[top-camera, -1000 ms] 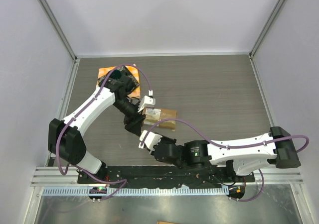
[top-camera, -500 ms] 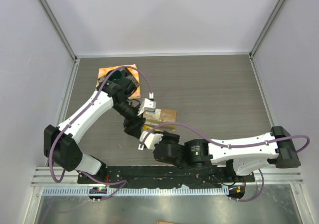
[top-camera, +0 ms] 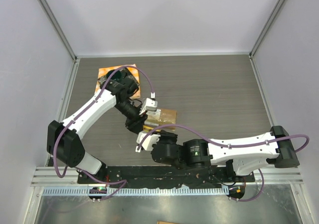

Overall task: Unpack the express box
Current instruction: Pick up the knife at the center of the board.

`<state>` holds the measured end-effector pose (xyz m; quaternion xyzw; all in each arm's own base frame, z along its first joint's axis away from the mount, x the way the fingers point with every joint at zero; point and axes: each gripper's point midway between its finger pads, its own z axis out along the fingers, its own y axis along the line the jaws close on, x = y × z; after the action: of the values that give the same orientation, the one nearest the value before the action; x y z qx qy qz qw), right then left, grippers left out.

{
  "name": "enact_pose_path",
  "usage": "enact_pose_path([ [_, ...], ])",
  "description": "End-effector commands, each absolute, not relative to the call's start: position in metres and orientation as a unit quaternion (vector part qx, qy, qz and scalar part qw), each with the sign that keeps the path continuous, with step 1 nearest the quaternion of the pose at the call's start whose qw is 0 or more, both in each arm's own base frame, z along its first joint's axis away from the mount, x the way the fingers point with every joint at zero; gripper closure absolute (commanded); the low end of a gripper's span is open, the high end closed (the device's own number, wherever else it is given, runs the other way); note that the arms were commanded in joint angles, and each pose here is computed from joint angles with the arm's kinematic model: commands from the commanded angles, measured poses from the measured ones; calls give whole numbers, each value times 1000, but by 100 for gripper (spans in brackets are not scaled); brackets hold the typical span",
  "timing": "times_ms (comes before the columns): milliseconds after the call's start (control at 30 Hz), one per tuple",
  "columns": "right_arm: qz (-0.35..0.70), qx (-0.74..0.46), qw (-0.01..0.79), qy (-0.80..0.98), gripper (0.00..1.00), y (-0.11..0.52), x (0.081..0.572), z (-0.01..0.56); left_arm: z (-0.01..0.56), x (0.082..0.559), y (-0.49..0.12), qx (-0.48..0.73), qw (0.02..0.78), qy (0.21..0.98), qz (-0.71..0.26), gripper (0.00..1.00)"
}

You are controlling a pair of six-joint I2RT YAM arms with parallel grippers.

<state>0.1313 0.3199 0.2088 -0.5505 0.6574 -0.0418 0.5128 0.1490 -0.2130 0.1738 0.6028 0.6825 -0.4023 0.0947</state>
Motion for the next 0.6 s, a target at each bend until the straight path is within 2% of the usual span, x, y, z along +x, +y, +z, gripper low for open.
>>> enact_pose_path([
  [0,-25,-546,534,645,89,335,128,230,198,93,-188,554,-32,707,-439,73],
  [67,-25,-549,532,644,89,335,127,229,198,91,-187,557,-31,705,-439,81],
  [167,-33,-547,534,643,89,334,128,228,197,88,-186,561,-35,702,-438,87],
  [333,-29,-512,560,651,79,328,134,244,196,84,-189,558,-39,695,-452,92],
  [467,23,-442,589,676,60,322,141,274,206,91,-200,554,-21,687,-470,97],
  [500,47,-418,593,687,49,319,142,280,210,96,-203,549,-14,689,-473,99],
  [567,83,-376,603,698,36,305,153,298,228,112,-214,531,13,691,-489,100],
])
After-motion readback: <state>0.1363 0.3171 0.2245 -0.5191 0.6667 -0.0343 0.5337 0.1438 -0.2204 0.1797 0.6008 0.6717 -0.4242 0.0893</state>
